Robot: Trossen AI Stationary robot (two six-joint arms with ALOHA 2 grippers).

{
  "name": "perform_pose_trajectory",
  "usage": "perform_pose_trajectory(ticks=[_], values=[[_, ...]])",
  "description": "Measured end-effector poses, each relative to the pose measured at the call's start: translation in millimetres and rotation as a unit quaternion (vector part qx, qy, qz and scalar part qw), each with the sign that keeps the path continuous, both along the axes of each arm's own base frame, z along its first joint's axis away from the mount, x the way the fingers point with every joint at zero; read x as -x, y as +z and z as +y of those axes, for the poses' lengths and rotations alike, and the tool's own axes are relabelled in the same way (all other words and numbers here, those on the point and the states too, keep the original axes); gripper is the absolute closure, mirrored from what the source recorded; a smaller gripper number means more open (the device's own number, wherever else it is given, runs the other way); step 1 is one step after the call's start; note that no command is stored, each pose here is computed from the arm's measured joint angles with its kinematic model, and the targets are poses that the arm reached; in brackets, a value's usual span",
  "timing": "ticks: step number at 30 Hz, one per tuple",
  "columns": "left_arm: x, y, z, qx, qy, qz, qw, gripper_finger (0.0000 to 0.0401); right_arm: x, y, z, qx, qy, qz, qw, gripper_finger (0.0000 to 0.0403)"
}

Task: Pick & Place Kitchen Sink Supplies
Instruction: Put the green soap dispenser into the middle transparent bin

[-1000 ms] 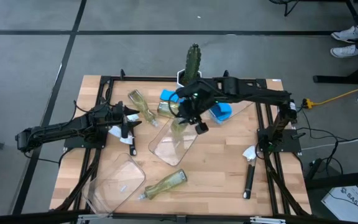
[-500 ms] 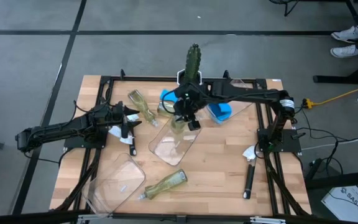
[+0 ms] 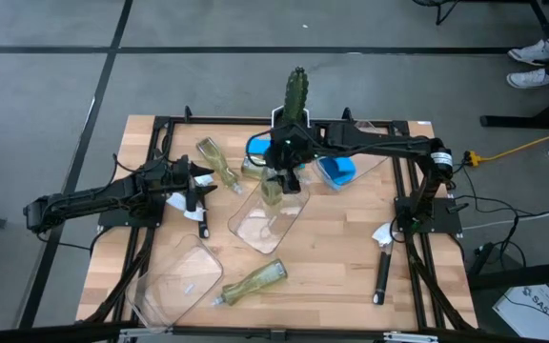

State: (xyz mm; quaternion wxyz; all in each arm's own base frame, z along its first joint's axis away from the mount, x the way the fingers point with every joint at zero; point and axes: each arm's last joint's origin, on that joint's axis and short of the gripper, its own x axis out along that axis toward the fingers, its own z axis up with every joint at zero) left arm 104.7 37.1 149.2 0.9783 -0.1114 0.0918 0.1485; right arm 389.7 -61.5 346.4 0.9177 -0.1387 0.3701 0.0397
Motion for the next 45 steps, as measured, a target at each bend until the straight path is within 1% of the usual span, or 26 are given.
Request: perform_pose_trajectory(ticks=[2,4,8,11,13,16,20,26,29,38,45], values=[[0,0,0,0.0,0.0,0.0,1.0,0.012,0,4,-1,0.011,-0.018,-0.003,1.0,0.008],[0,0,0,0.0,0.0,0.0,1.0,0.012,0,10,-2,0.017,-0.021,-0.012,1.0,0.0063],[0,0,0,0.0,0.0,0.0,1.0,0.012,0,25,2,0.017,-0.017,-0.036,0.999,0.0048],[0,0,0,0.0,0.0,0.0,1.0,0.012,-2,37,17,0.012,-0.004,-0.055,0.998,0.0046],[0,0,0,0.0,0.0,0.0,1.0,0.012,-4,38,31,0.015,0.011,-0.061,0.998,0.0046],[0,0,0,0.0,0.0,0.0,1.0,0.012,-5,37,55,0.037,0.027,-0.06,0.997,0.0045],[0,0,0,0.0,0.0,0.0,1.0,0.012,-6,30,88,0.058,0.052,-0.054,0.996,0.0045],[0,0,0,0.0,0.0,0.0,1.0,0.012,-3,18,128,0.049,0.101,-0.048,0.993,0.0045],[0,0,0,0.0,0.0,0.0,1.0,0.012,-2,9,143,0.039,0.113,-0.045,0.992,0.0045],[0,0,0,0.0,0.0,0.0,1.0,0.012,0,-33,184,0.023,0.151,-0.066,0.986,0.0045],[0,0,0,0.0,0.0,0.0,1.0,0.012,10,-69,214,-0.001,0.174,-0.082,0.981,0.0045]])
